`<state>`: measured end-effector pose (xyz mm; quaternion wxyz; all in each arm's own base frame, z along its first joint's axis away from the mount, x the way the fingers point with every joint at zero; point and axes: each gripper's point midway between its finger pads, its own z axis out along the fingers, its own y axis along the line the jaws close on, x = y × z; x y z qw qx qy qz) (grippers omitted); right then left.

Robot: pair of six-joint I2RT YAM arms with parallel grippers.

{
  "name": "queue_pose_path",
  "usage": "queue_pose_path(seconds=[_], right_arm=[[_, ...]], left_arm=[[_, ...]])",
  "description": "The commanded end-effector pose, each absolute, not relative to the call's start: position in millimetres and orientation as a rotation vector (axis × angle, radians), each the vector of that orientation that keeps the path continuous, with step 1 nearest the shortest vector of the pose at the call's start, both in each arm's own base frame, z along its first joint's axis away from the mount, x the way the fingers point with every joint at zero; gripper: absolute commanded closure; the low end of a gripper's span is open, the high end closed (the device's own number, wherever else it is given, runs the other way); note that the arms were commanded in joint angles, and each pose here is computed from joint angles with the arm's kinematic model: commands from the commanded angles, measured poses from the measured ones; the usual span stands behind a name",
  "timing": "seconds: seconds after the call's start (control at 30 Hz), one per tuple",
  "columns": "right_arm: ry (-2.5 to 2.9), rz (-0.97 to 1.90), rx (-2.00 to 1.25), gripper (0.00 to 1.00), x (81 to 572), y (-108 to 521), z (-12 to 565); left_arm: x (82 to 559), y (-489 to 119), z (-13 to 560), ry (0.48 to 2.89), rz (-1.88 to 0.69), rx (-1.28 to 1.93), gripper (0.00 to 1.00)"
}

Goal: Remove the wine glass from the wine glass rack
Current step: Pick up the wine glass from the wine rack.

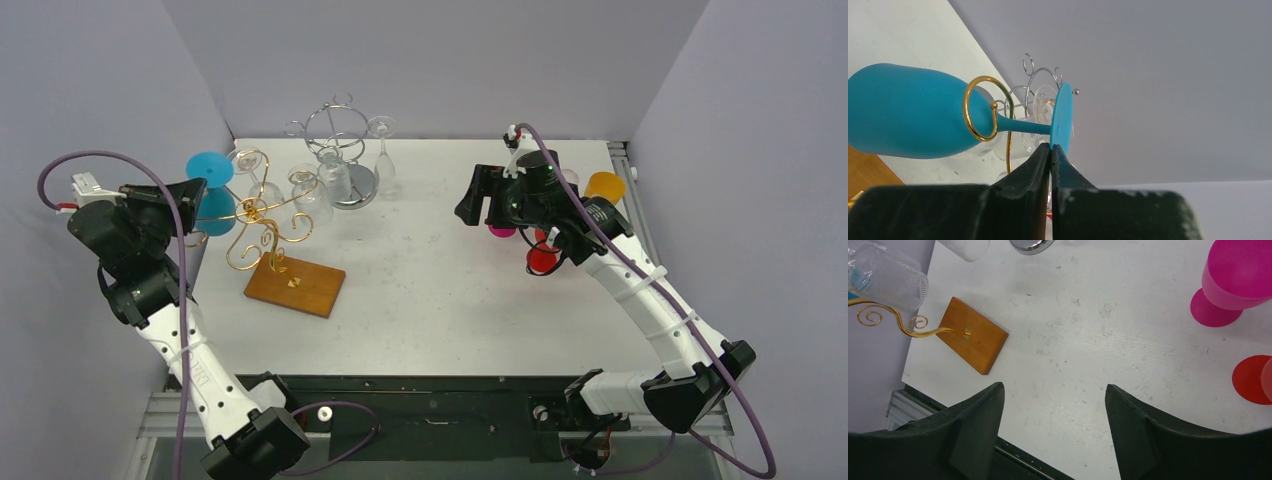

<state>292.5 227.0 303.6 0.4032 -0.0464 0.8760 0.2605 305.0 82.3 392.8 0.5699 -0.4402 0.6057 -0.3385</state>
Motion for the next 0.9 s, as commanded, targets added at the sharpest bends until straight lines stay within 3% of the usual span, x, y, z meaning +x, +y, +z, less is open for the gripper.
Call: queue_pose_path(seconds=[0.0,0.33,0.87], right_arm=[[2.173,0.654,-0.135,0.31,297,232,313],[2.185,0.651,-0.147,0.31,296,235,308],[2.195,0.623,-0.15,0.31,299,236,304]], left_arm=[[297,72,399,1.422,-0.801,-0.982,1.0],[285,66,390,1.436,-0.759,-1.002,1.0],[249,88,382,1.398,-0.474,-1.153,1.0]])
